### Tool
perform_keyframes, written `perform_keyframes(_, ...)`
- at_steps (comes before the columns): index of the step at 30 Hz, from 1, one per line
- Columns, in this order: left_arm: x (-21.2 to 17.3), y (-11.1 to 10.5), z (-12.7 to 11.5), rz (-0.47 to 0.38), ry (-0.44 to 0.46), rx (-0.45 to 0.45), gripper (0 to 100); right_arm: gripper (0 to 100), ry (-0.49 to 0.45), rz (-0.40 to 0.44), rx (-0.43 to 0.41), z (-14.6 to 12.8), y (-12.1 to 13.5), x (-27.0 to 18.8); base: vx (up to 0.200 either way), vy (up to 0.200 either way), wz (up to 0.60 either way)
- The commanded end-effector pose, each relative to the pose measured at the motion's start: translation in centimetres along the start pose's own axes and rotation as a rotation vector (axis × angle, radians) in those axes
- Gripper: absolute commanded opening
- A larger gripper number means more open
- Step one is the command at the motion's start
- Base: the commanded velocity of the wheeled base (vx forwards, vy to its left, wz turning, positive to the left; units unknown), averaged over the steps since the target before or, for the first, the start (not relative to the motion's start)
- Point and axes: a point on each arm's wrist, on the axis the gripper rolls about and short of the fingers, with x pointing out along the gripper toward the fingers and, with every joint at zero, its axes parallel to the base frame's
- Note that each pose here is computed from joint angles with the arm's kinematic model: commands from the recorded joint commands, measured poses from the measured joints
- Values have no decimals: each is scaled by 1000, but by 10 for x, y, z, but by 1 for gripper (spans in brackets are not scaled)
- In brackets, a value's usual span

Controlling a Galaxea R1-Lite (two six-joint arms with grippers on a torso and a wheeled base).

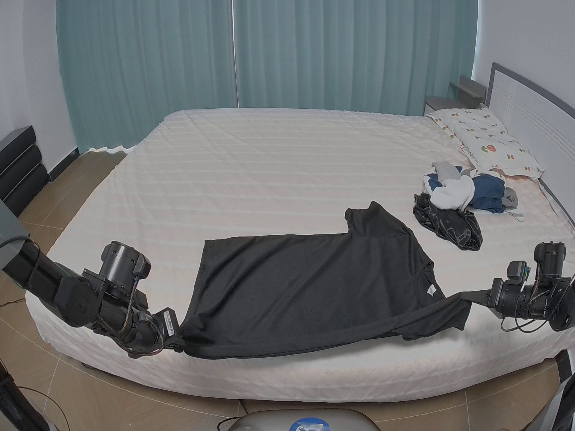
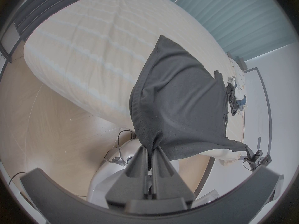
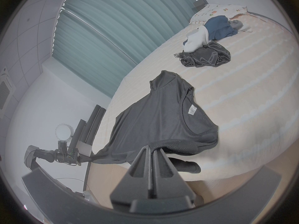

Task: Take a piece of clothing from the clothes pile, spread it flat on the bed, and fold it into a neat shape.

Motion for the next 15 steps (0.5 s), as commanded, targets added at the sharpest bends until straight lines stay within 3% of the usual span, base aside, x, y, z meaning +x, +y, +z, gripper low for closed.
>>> perform_keyframes(1, -2, -6, 8, -9, -2, -3, 0, 0, 6, -2, 5, -3, 0, -2, 0, 0, 0)
perform_keyframes(15, 17, -14, 59, -57, -75, -157, 0, 0, -9, 13, -15, 15, -5, 17, 0, 0, 0)
